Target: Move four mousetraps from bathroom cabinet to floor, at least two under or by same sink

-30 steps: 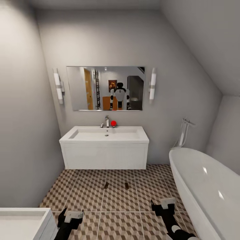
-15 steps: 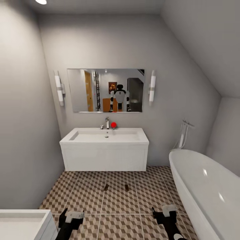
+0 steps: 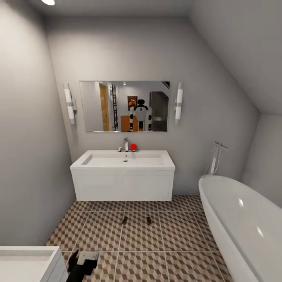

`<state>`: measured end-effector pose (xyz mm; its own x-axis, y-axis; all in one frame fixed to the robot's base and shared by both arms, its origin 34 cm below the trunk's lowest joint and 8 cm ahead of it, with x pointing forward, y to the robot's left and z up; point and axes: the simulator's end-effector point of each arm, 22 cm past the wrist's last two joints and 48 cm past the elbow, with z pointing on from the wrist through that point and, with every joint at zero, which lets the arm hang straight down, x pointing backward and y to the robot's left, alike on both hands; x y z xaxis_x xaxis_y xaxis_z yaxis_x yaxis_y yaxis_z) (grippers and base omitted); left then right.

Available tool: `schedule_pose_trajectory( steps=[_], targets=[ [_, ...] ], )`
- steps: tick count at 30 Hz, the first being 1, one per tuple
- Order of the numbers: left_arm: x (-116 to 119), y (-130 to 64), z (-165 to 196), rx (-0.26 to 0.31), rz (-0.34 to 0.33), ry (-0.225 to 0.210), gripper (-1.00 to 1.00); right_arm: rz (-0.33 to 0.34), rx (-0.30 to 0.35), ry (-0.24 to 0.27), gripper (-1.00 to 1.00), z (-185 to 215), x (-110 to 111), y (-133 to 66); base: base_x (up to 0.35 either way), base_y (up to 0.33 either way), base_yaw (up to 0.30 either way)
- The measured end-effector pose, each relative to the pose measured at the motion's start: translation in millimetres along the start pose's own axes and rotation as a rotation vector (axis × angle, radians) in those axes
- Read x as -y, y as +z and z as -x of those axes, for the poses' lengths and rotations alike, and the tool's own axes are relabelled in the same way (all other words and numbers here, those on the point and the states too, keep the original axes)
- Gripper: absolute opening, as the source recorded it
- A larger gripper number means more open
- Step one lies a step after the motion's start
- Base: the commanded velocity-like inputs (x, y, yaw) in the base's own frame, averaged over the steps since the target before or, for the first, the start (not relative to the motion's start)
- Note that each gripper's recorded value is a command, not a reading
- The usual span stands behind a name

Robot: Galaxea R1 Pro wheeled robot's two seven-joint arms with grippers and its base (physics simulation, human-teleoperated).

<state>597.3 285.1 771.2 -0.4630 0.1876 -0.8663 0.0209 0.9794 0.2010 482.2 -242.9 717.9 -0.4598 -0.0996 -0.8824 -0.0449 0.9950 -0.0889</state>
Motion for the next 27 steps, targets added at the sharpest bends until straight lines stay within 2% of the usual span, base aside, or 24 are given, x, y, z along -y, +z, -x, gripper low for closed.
schedule_pose_trajectory(
  steps=[3,5,6,11,12,15,18,21,25,27],
  targets=[
    [-0.3,-0.2,-9.3,-0.043,0.001,0.007,1.00,-0.001,0.000,0.007,1.00,-2.7,-3.6,-3.3,0.000,0.000,0.000],
    [-0.6,-0.9,-20.0,-0.091,0.002,0.014,1.00,-0.002,0.001,0.010,1.00,-3.6,-4.6,-4.4,0.000,0.000,0.000],
    [-1.0,-3.3,-37.7,-0.172,0.002,0.026,1.00,-0.005,0.000,0.012,1.00,-4.4,-4.5,-5.2,0.000,0.000,0.000],
    [-5.4,-13.2,-75.6,-0.348,0.006,0.054,1.00,-0.010,-0.022,0.012,1.00,-8.2,-3.5,-4.1,0.000,0.000,0.000],
    [-7.7,-20.5,-93.6,-0.435,0.008,0.067,1.00,-0.013,-0.070,0.005,1.00,-17.3,-1.3,-3.0,0.000,0.000,0.000],
    [-8.9,-27.3,-106.5,-0.484,0.008,0.074,1.00,-0.017,-0.105,-0.001,1.00,-23.0,1.0,-1.7,0.000,0.000,0.000],
    [-14.4,-44.9,-136.1,-0.546,0.011,0.085,1.00,-0.028,-0.125,-0.009,1.00,-23.2,8.0,1.9,0.000,0.000,0.000],
    [-35.1,-68.5,-172.5,-0.600,0.028,0.100,1.00,-0.037,-0.117,-0.012,1.00,-17.4,15.0,6.2,0.000,0.000,0.000],
    [-55.3,-80.5,-188.9,-0.587,0.047,0.109,1.00,-0.049,-0.114,-0.020,1.00,-15.6,25.9,7.7,0.000,0.000,0.000],
    [-62.1,-84.6,-192.7,-0.554,0.053,0.110,1.00,-0.055,-0.113,-0.025,1.00,-15.3,32.7,8.1,0.000,0.000,0.000]
  ],
)
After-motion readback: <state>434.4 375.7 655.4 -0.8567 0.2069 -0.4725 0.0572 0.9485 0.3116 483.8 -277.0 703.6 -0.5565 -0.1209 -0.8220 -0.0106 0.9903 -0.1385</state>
